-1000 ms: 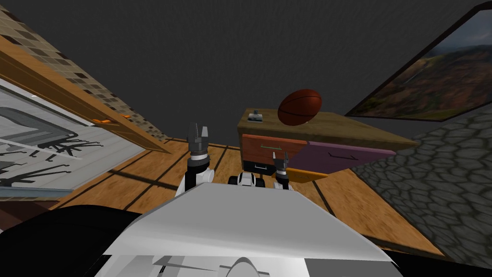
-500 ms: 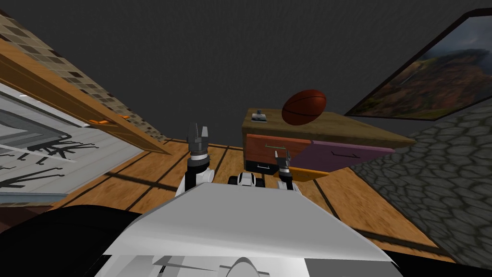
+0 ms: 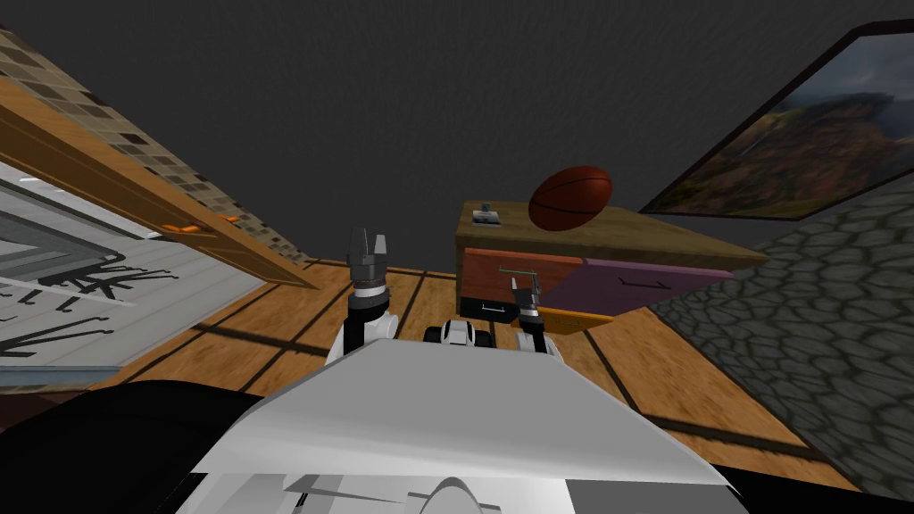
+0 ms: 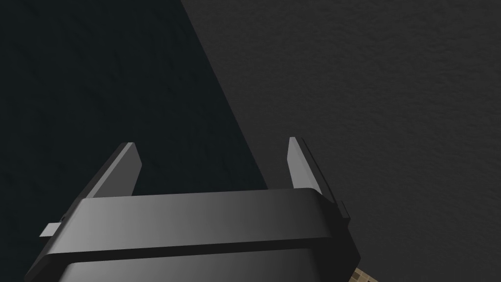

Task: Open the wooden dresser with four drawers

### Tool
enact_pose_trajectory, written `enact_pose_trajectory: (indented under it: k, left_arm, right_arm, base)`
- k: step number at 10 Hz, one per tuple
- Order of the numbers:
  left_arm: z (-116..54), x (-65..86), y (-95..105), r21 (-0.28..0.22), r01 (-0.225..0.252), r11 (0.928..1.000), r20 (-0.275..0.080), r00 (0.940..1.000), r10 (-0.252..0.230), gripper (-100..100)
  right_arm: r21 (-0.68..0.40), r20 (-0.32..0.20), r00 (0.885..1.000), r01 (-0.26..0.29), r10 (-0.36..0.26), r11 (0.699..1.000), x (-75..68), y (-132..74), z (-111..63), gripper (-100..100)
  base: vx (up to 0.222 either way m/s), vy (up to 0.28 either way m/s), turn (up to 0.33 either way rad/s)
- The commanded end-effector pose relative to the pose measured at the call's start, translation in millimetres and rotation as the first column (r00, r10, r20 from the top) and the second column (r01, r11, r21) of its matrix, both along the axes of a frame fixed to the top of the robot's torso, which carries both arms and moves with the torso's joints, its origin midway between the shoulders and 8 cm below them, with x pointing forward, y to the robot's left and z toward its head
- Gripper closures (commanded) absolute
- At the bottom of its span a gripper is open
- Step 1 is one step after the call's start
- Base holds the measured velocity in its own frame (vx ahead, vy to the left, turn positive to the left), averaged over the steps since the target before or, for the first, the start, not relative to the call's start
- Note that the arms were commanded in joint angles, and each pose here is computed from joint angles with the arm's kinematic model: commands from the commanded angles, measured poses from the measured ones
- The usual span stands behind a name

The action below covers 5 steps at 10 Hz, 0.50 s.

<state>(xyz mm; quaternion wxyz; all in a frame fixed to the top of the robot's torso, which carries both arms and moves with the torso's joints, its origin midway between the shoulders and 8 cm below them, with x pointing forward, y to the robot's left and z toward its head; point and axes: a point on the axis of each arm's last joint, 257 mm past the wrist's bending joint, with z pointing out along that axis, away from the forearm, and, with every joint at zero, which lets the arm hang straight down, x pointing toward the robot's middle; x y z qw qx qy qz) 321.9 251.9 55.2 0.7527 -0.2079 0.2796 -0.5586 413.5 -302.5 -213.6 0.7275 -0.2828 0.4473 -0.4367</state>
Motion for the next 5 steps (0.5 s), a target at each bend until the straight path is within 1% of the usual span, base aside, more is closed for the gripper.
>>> enact_pose_trajectory:
  k: [1,4,5]
  left_arm:
    - [0.0,0.0,0.0,0.0,0.0,1.0,0.0,1.0,0.0,0]
    - [0.0,0.0,0.0,0.0,0.0,1.0,0.0,1.0,0.0,0]
    - [0.0,0.0,0.0,0.0,0.0,1.0,0.0,1.0,0.0,0]
  right_arm:
    - [0.005,-0.021,1.0,0.012,-0.012,1.0,7.3,-2,0.2,-100]
    - [0.012,-0.041,0.999,0.023,-0.023,1.0,13.9,-4,1.1,-100]
    - [0.013,-0.054,0.998,0.03,-0.03,0.999,18.1,-6,1.7,-100]
  base:
    - [0.001,0.079,-0.027]
    - [-0.006,0.071,-0.027]
    - [-0.017,0.095,-0.04]
